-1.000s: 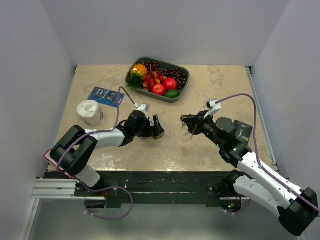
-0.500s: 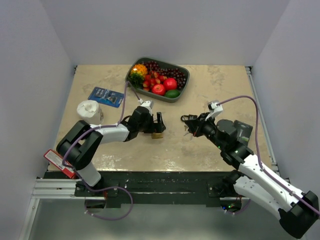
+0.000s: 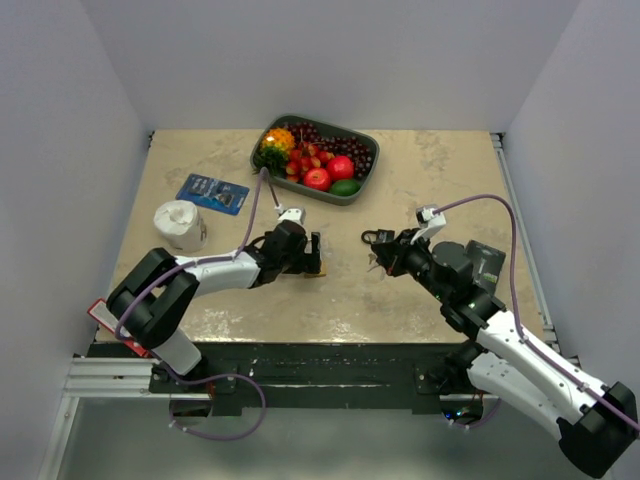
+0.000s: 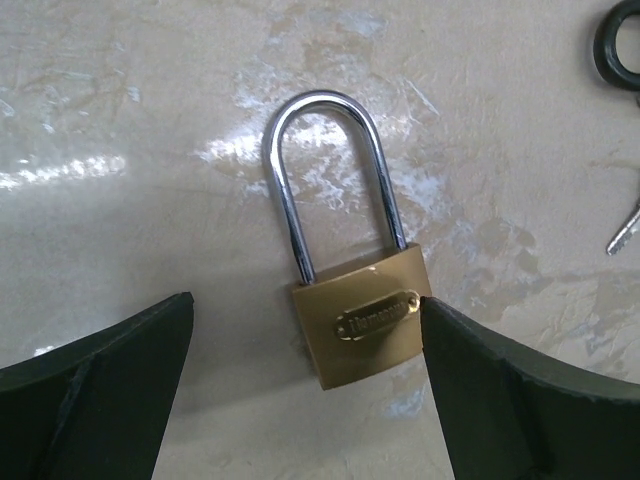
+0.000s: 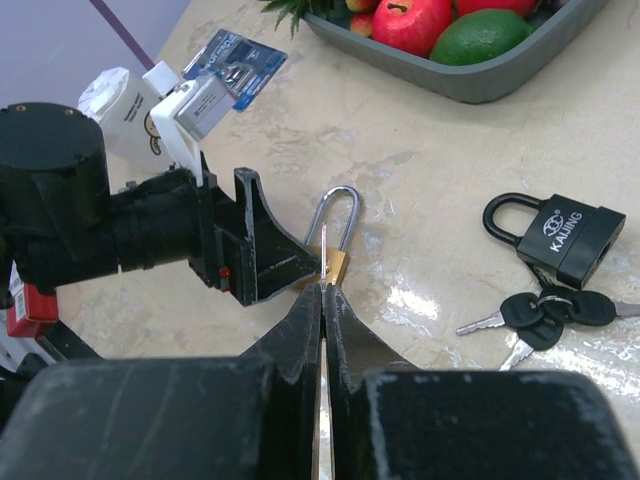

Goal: Unlock with the key

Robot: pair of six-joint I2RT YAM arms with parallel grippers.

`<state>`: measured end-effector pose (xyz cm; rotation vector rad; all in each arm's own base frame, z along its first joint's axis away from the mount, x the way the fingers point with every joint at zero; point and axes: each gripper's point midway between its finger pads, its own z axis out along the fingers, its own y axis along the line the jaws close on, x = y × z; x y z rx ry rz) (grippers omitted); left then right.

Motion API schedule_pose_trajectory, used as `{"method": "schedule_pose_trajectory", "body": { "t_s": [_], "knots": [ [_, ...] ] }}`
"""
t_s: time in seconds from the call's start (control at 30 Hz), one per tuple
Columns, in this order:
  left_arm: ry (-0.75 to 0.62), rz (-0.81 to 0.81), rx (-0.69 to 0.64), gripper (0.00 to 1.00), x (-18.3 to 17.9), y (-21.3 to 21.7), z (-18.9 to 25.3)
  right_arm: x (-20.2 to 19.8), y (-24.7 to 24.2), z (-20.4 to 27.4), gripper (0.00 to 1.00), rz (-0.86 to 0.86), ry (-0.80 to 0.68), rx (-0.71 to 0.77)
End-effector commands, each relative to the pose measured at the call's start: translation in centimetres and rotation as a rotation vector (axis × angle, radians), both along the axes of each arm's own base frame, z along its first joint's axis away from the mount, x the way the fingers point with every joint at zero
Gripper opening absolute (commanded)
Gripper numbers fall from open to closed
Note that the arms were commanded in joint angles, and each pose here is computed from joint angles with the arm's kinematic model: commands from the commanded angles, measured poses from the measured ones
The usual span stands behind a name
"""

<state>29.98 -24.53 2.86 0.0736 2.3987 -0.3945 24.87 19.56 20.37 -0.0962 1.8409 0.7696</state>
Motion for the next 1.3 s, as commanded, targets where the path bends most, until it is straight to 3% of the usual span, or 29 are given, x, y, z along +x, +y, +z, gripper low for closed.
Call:
{"method": "schedule_pose_trajectory", "body": {
  "t_s": [0.0, 0.17, 0.4, 0.83, 1.03, 1.2, 1.27],
  "knots": [
    [0.087, 0.002, 0.03, 0.99, -2.4, -0.1, -1.8, 0.2, -0.6, 0.9, 0.0, -0.035, -0.028, 0.028],
    [0.084, -0.028, 0.035, 0.99, -2.4, -1.5, -1.7, 0.0, -0.7, 0.8, 0.0, -0.036, -0.026, 0.028],
    [0.117, -0.037, 0.252, 0.99, -2.9, 0.0, -3.6, -0.2, -0.8, 0.7, 0.0, -0.036, -0.026, 0.042],
    [0.197, -0.089, 0.378, 0.96, -4.9, -0.1, -5.8, -0.7, -0.7, 0.4, 0.0, -0.019, -0.03, 0.06],
    [0.204, -0.08, 0.429, 0.85, -5.0, 0.8, -6.1, -1.0, -0.8, 0.1, 0.0, -0.019, -0.027, 0.075],
    [0.235, -0.106, 0.385, 0.72, -5.8, 0.1, -6.8, -1.2, -0.8, 0.0, 0.0, -0.016, -0.026, 0.08],
    [0.249, -0.106, 0.379, 0.72, -6.2, 0.2, -7.3, -1.2, -1.0, 0.2, 0.0, -0.022, -0.031, 0.083]
  ]
}}
